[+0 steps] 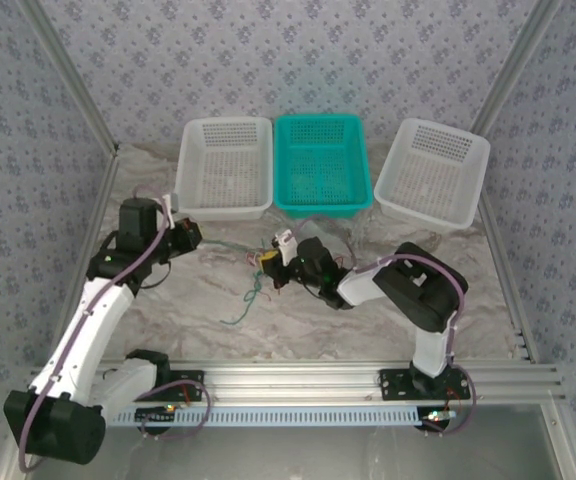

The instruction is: Untangle the cables

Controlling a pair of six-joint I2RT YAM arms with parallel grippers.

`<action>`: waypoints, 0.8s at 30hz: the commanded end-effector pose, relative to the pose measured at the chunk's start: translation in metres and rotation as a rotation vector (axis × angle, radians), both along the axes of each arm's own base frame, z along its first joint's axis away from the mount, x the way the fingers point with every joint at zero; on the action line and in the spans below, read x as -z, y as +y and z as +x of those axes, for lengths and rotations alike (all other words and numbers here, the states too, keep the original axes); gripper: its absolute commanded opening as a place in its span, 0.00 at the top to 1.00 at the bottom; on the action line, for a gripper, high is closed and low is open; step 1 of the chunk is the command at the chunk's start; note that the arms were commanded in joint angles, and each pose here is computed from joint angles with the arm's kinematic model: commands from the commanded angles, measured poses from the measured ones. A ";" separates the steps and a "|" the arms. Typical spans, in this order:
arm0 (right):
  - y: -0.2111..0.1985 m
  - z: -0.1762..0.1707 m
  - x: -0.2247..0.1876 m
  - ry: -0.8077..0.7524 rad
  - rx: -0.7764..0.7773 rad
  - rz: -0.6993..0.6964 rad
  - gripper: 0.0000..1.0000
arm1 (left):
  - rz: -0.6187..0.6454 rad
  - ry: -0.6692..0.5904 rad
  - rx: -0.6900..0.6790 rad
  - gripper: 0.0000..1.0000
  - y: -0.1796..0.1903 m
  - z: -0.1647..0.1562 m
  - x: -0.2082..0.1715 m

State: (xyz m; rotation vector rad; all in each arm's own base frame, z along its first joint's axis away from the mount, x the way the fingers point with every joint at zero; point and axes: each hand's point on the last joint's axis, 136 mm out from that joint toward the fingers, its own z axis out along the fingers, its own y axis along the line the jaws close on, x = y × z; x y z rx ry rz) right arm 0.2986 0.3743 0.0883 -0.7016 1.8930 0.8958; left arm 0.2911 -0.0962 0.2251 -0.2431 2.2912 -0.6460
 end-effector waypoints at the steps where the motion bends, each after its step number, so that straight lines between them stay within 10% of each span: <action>1: -0.053 0.005 0.051 0.117 0.117 -0.152 1.00 | 0.045 -0.141 -0.115 1.00 0.035 0.010 -0.052; 11: -0.096 0.000 0.034 0.208 0.118 -0.057 1.00 | 0.079 -0.112 -0.271 1.00 0.088 0.015 -0.043; 16: -0.091 -0.004 0.010 0.143 0.106 -0.078 1.00 | -0.317 -0.200 0.234 0.91 -0.031 0.014 -0.056; 20: -0.092 0.008 -0.007 0.130 0.162 -0.094 1.00 | -0.268 -0.197 0.326 0.60 -0.105 -0.006 -0.046; 24: -0.090 0.016 -0.017 0.159 0.194 -0.096 1.00 | -0.365 -0.287 0.349 0.56 -0.138 -0.019 -0.048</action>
